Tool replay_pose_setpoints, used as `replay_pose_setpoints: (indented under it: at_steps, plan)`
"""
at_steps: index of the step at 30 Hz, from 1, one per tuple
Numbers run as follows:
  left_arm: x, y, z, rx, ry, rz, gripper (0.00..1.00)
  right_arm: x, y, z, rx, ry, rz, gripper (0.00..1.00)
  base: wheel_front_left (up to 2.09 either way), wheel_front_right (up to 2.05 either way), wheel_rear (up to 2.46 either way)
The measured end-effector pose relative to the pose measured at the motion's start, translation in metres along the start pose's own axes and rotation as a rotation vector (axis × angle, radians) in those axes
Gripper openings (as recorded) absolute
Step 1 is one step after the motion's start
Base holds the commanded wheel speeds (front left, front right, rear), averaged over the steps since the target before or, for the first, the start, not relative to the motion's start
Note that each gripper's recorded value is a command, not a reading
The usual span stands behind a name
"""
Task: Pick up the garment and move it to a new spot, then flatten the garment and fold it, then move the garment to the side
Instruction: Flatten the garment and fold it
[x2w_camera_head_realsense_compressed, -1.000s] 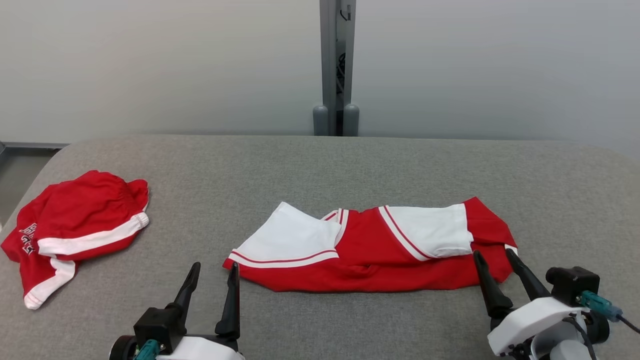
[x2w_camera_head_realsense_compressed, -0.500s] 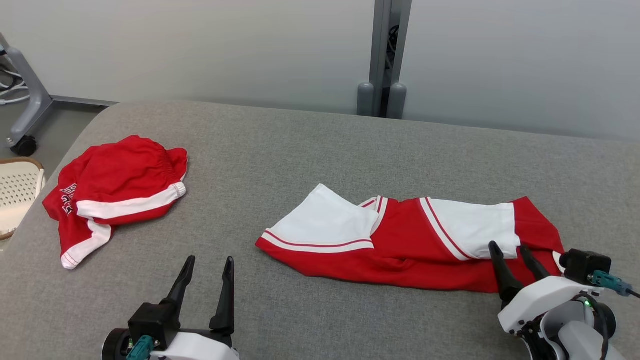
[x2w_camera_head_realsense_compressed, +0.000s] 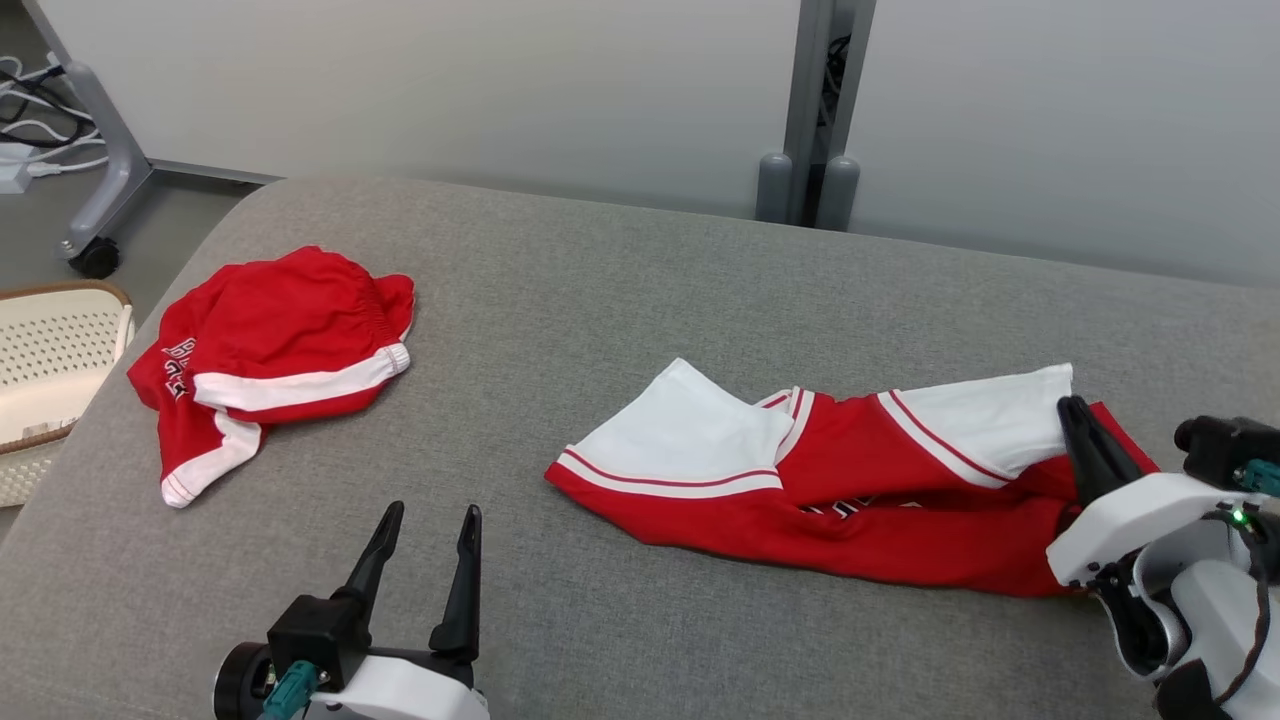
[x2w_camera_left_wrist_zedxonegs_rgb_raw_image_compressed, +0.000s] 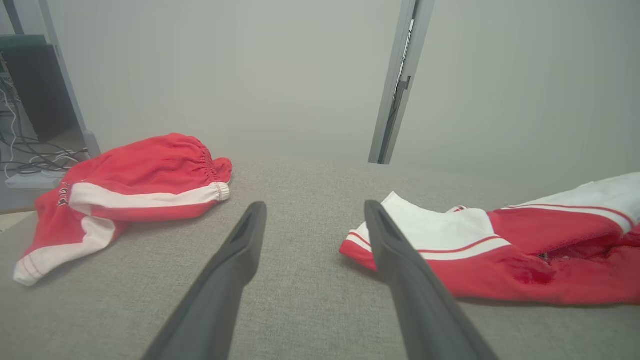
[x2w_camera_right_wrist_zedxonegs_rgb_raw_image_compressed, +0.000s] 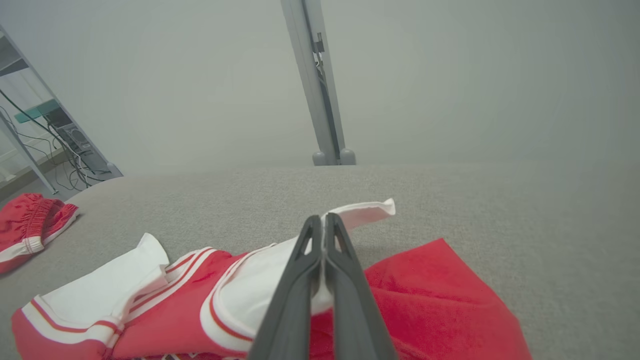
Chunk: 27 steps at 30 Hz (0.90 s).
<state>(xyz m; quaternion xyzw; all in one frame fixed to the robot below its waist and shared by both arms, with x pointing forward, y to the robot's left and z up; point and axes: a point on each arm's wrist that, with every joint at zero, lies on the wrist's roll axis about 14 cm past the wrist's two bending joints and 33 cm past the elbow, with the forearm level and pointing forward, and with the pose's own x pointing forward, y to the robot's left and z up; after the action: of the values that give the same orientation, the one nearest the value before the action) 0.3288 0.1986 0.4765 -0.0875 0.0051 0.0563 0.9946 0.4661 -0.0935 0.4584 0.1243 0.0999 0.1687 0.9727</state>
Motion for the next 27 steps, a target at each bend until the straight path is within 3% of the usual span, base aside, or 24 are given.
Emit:
replay_pose_setpoints:
  at_steps: [7, 14, 17, 21, 22, 27]
  plan:
    - [-0.004, 0.002, -0.007, -0.011, 0.025, 0.016, 1.0, 0.043, 0.006, 0.06, -0.234, -0.081, 0.079, 0.0, 0.0, 0.0, 0.0]
    - [-0.001, 0.011, -0.01, -0.034, 0.041, 0.061, 1.0, 0.105, 0.014, 0.151, -0.334, -0.235, 0.079, 0.0, 0.0, 0.0, 0.0]
    - [-0.001, 0.018, -0.013, -0.038, 0.053, 0.09, 1.0, 0.127, 0.027, 0.159, -0.364, -0.244, 0.102, 0.0, 0.0, 0.0, 0.0]
    - [-0.002, 0.028, -0.018, -0.041, 0.077, 0.134, 1.0, 0.156, 0.053, 0.144, -0.406, -0.21, 0.16, 0.0, 0.0, 0.0, 0.0]
    - [0.0, 0.03, -0.018, -0.04, 0.075, 0.139, 1.0, 0.16, 0.056, 0.137, -0.433, -0.191, 0.169, 1.0, 0.0, 0.0, 0.0]
    - [0.0, 0.033, -0.02, -0.041, 0.083, 0.158, 1.0, 0.164, 0.055, 0.087, -0.48, -0.047, 0.174, 1.0, 0.0, 0.0, 0.0]
